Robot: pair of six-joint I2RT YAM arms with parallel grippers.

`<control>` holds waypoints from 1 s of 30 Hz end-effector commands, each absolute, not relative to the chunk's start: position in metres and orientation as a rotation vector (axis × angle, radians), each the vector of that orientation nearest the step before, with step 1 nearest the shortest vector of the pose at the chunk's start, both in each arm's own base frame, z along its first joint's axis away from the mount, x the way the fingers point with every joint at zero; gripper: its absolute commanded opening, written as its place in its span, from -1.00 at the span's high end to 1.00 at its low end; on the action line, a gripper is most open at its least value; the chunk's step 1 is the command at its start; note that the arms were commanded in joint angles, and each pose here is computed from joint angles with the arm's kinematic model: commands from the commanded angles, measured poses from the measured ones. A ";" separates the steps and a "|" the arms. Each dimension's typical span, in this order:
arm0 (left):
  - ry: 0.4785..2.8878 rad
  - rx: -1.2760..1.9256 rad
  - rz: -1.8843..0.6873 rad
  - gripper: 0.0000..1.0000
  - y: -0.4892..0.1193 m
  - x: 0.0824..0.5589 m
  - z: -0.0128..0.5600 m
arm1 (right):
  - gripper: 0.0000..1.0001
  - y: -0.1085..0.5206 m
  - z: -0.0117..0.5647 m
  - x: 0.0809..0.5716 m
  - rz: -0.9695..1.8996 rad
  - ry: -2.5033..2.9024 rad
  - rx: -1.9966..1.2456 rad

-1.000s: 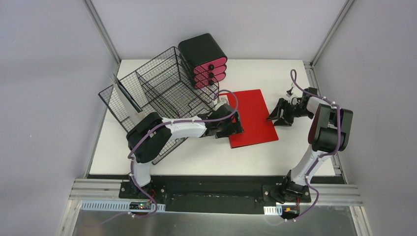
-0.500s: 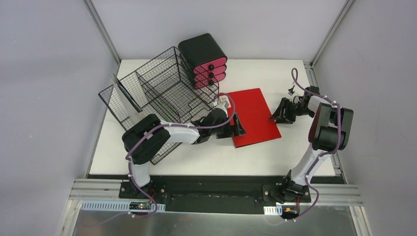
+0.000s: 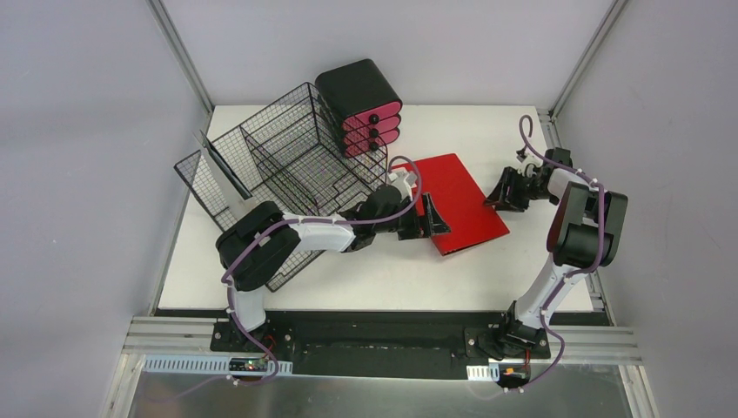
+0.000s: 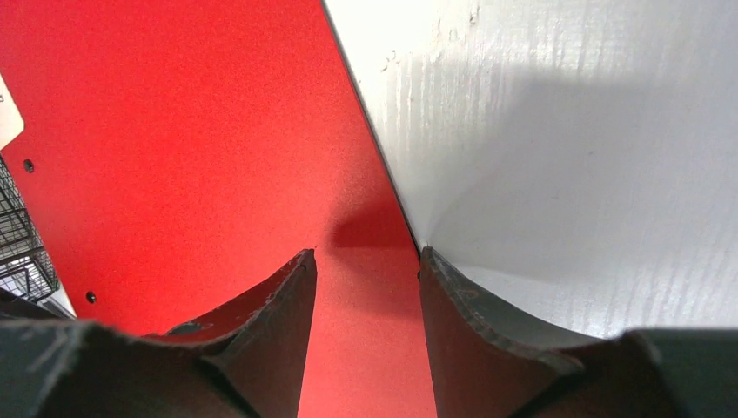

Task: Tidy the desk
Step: Pick up the folder from the center of the board.

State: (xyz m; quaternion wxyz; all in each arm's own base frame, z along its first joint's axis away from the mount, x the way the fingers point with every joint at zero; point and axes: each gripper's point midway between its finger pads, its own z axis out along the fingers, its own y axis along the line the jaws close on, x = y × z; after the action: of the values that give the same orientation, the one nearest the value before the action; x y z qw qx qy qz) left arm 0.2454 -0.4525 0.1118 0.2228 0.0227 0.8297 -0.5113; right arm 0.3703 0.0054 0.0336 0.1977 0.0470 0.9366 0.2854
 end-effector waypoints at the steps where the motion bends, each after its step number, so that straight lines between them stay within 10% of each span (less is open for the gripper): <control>1: 1.903 0.063 -1.664 -0.70 -0.483 0.261 0.223 | 0.02 0.050 0.042 0.329 1.094 2.714 0.207; 12: 1.738 -0.049 -1.680 -0.70 -0.478 0.280 0.251 | 0.02 0.053 0.048 0.331 1.126 2.691 0.212; 25: 2.090 -0.205 -1.424 -0.63 -0.486 0.303 0.190 | 0.02 0.056 0.057 0.332 1.159 2.659 0.206; 30: 2.218 -0.219 -1.240 -0.24 -0.471 0.303 0.180 | 0.02 0.057 0.061 0.333 1.165 2.648 0.199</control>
State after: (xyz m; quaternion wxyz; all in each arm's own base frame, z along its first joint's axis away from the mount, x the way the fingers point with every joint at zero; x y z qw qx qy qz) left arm 0.3021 -0.4798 0.1578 0.2782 -0.0795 0.8138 -0.5039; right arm 0.3343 0.0489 0.0475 0.1156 0.0739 0.9140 0.3818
